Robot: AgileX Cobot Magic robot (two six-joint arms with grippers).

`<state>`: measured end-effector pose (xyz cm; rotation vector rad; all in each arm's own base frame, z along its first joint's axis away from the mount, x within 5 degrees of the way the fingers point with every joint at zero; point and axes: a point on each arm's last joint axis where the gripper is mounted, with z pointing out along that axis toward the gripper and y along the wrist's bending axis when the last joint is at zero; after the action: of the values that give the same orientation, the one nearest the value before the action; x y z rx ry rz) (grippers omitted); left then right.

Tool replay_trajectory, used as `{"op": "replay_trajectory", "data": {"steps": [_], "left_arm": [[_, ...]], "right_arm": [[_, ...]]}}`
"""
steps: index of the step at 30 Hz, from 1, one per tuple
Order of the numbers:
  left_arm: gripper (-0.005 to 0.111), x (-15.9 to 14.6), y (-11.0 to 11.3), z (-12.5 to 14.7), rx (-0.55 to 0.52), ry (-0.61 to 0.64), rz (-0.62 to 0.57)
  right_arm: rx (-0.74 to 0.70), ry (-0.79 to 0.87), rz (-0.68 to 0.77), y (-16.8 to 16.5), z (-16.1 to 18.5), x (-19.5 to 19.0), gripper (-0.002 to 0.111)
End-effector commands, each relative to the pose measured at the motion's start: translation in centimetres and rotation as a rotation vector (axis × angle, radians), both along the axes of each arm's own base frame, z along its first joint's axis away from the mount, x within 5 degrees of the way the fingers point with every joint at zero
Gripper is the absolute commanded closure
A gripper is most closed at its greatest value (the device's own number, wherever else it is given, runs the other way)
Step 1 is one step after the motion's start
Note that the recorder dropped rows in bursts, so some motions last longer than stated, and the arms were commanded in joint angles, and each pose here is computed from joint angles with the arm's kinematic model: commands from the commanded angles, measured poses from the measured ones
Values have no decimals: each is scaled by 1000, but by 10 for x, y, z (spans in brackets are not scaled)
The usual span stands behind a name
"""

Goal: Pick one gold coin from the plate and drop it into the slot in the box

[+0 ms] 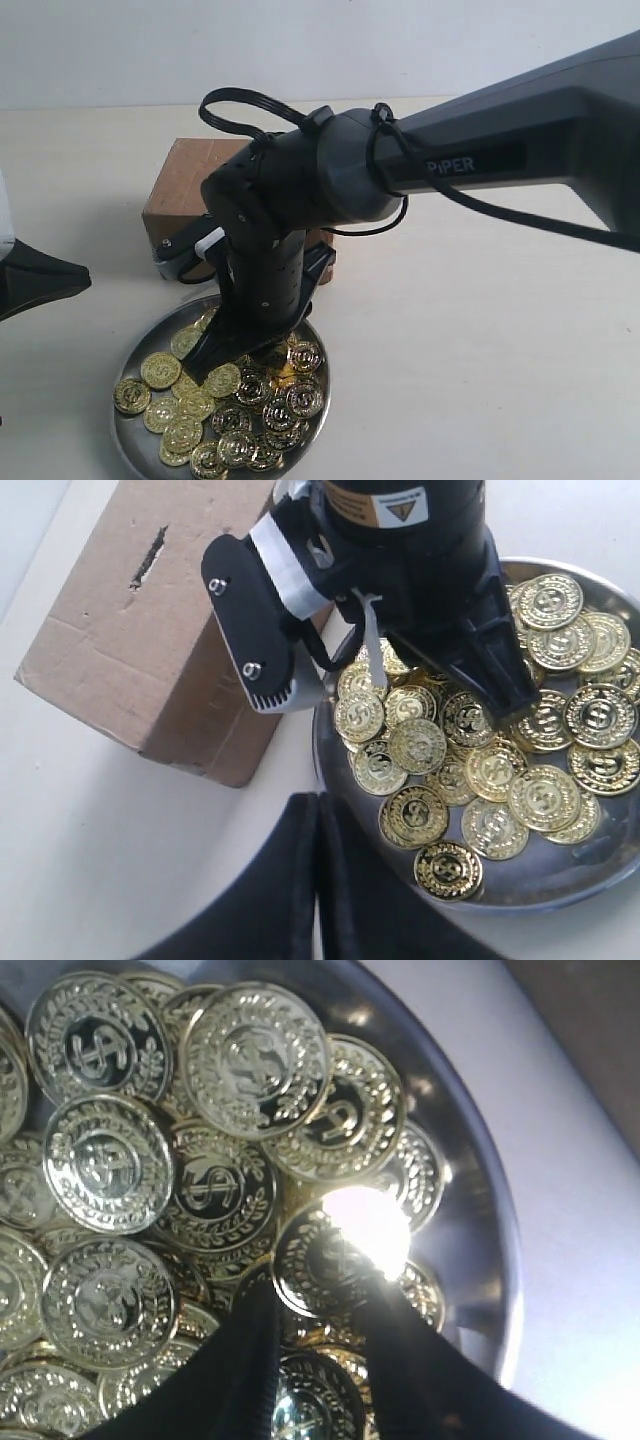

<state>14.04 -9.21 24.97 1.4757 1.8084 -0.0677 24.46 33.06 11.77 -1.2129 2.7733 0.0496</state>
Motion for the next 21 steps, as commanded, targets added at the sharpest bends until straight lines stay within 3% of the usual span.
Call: {"op": "replay_trajectory", "data": {"steps": [1, 14, 21], "left_arm": [[107, -1, -1, 0, -13, -1, 2], [107, -1, -1, 0, -17, 1, 4], [107, -1, -1, 0, -19, 2, 4]], "right_arm": [[-3, -3, 11, -1, 8, -1, 79], [-69, 50, 52, -2, 22, -2, 78], [-92, 75, 55, -3, 19, -4, 60]]}}
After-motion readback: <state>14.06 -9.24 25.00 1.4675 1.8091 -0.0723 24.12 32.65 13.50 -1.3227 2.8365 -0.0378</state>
